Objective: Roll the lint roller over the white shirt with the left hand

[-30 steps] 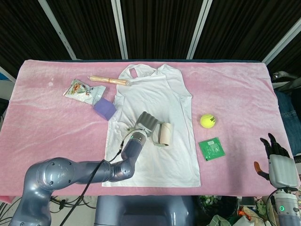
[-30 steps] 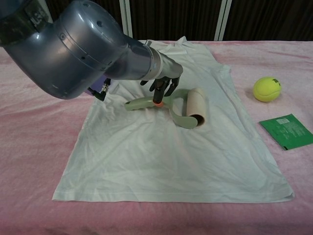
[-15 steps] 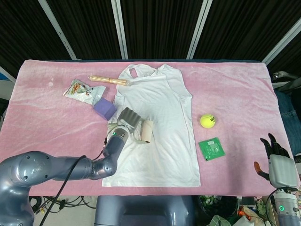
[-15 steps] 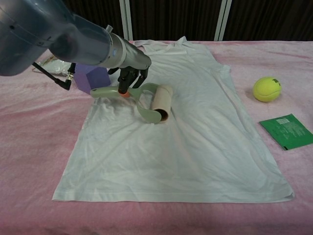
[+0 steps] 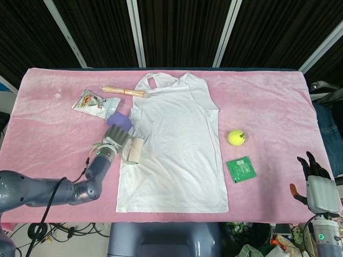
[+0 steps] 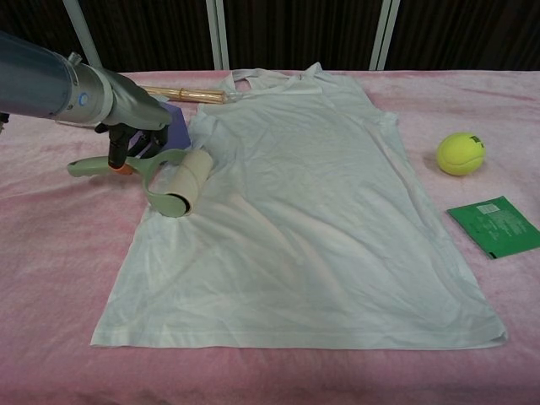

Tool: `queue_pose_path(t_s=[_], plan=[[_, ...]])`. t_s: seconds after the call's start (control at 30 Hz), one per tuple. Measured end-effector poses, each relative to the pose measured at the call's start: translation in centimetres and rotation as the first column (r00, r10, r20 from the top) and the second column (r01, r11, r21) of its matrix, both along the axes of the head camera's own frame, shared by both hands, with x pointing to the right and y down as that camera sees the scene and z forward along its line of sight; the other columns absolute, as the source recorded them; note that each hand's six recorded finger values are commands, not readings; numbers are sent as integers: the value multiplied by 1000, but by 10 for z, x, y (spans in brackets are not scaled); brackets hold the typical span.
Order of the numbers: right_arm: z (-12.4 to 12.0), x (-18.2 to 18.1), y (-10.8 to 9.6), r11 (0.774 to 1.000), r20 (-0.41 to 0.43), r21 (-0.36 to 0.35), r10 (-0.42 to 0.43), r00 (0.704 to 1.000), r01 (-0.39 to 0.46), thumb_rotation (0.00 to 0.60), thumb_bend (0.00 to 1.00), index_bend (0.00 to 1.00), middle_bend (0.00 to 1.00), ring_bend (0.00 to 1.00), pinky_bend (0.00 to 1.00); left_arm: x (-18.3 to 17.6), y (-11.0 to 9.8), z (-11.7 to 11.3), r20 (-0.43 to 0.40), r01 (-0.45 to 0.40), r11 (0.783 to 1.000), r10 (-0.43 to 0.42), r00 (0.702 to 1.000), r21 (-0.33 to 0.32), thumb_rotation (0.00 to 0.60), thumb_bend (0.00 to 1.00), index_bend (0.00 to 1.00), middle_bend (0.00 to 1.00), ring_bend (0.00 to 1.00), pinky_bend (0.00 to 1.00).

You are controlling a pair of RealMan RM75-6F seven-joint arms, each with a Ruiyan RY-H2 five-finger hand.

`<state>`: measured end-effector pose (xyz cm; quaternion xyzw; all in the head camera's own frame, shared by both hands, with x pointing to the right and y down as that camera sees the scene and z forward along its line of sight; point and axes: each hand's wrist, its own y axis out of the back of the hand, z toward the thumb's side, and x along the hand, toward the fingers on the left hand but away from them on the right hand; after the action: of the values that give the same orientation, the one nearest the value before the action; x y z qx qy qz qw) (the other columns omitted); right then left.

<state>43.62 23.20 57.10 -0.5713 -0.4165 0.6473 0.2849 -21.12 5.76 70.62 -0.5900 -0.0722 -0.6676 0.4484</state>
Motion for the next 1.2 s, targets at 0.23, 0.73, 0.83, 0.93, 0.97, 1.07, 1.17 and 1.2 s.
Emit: queue_pose_path(t_s=[0.23, 0.73, 0.83, 0.93, 0.97, 1.07, 1.17, 1.2], plan=[[0, 0, 0, 1000, -1, 1, -1, 1000, 1, 600, 263, 180, 15, 154, 209, 15, -2, -1, -42, -17, 1000, 18, 999, 8, 600, 579, 611, 611, 446, 607], [0, 1, 0, 1000, 0, -3, 5, 1000, -5, 600, 263, 180, 15, 154, 209, 90, 4, -5, -129, -54, 998, 55, 990, 15, 600, 579, 613, 611, 446, 607], [1, 1, 0, 1000, 0, -4, 6, 1000, -6, 600, 263, 180, 15, 154, 208, 107, 5, -6, -156, -45, 999, 46, 987, 15, 600, 579, 613, 612, 446, 607], [1, 1, 0, 1000, 0, -5, 7, 1000, -7, 600, 263, 180, 15, 154, 208, 122, 7, -5, -181, -33, 999, 35, 983, 11, 600, 579, 613, 611, 446, 608], [0, 1, 0, 1000, 1, -5, 7, 1000, -7, 600, 263, 180, 15, 154, 208, 127, 7, -5, -189, -31, 999, 32, 981, 10, 600, 579, 614, 612, 446, 608], [1, 1, 0, 1000, 1, -5, 7, 1000, -7, 600, 263, 180, 15, 153, 208, 139, 8, -6, -206, -34, 999, 36, 978, 13, 600, 579, 615, 612, 446, 608], [1, 1, 0, 1000, 2, -6, 8, 1000, -8, 600, 263, 180, 15, 154, 209, 139, 8, -7, -197, -39, 999, 42, 979, 18, 600, 579, 615, 612, 446, 608], [1, 1, 0, 1000, 3, -6, 8, 1000, -8, 600, 263, 180, 15, 154, 209, 137, 8, -6, -191, -41, 999, 43, 981, 19, 600, 579, 615, 612, 446, 608]])
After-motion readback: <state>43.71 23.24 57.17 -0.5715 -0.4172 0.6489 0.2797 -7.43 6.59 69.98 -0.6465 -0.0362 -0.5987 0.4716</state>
